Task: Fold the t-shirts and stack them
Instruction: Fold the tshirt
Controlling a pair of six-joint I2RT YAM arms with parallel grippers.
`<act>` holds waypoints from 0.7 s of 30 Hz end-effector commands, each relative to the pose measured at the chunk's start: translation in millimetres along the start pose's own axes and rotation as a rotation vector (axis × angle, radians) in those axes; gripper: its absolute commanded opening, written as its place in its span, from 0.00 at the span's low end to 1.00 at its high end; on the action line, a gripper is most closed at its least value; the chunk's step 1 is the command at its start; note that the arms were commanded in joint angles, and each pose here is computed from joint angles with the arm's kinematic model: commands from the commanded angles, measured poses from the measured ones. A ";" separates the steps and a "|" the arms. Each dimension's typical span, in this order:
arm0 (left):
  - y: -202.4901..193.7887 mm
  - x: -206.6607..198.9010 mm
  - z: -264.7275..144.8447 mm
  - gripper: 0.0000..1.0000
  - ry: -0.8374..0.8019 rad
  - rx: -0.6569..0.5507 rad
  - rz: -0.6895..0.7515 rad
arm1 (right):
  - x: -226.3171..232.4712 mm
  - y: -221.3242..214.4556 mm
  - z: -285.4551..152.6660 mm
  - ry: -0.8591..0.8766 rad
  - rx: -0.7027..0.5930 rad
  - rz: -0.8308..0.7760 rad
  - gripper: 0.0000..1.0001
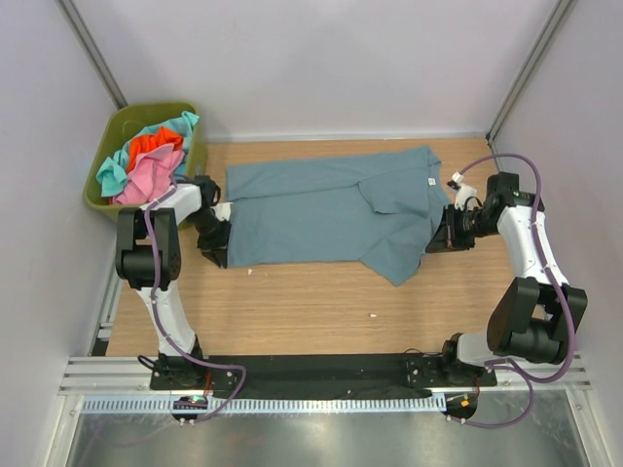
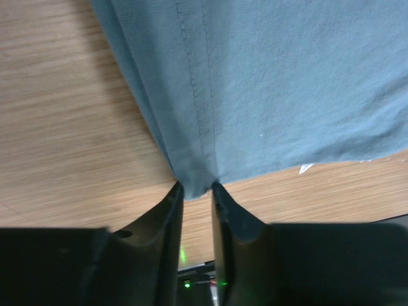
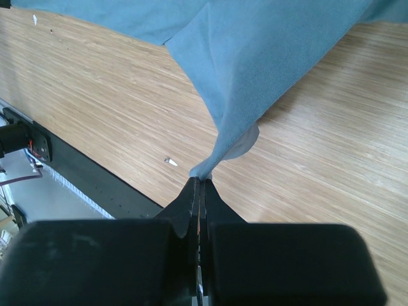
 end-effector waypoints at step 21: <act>-13.9 -20.4 -68.9 0.00 -0.020 -0.165 0.101 | 48.5 28.4 -65.2 -0.035 -0.283 -0.146 0.02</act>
Point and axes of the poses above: each gripper's point midway between its finger pads, its own z axis out along the fingers, its own x axis along the line the jaws close on, y = z × x, the point moved 5 cm from there along -z, back along the fingers, and after that the axes turned 9 degrees about z, right-handed, at the moved point
